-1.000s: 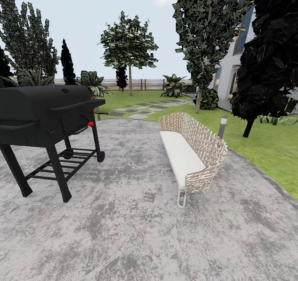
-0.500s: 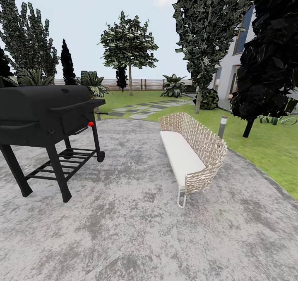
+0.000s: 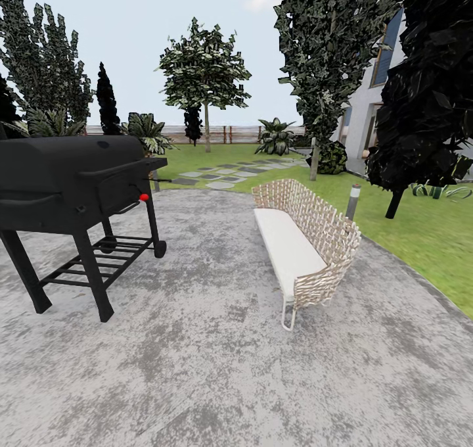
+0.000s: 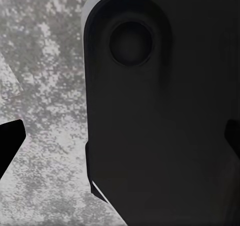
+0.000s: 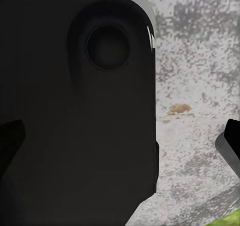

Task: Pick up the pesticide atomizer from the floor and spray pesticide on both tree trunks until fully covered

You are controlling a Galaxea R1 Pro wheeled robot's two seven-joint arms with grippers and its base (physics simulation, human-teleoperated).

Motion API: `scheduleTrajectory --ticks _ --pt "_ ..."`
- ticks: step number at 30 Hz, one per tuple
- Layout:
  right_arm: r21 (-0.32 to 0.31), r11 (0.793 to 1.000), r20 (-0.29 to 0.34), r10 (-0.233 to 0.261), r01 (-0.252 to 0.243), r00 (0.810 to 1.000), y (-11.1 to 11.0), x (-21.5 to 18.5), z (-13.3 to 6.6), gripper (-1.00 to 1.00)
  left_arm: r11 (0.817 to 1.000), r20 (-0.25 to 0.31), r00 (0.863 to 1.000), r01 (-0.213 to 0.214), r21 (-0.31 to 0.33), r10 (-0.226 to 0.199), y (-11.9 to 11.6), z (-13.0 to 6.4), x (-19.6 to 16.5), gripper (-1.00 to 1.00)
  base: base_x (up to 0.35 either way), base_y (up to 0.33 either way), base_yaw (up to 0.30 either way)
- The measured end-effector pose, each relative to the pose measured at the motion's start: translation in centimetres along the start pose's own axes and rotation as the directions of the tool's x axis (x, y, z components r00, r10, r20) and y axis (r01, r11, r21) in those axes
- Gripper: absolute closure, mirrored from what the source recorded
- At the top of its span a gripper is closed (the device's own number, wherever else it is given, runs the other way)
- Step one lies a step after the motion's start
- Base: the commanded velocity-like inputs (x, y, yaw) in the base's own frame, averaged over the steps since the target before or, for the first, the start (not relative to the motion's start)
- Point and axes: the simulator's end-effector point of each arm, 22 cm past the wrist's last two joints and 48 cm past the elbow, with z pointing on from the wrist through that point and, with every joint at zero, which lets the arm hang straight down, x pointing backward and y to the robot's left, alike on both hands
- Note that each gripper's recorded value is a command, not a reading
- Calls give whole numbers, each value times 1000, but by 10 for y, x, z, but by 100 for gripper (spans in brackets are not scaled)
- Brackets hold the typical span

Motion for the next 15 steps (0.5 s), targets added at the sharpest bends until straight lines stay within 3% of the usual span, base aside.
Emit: scheduleTrajectory --ticks 15 --pt "5 1000 69 -1 0 998 0 -36 -1 -100 1000 22 1000 3 -5 -3 3 0 -16 -100 0 0 104"
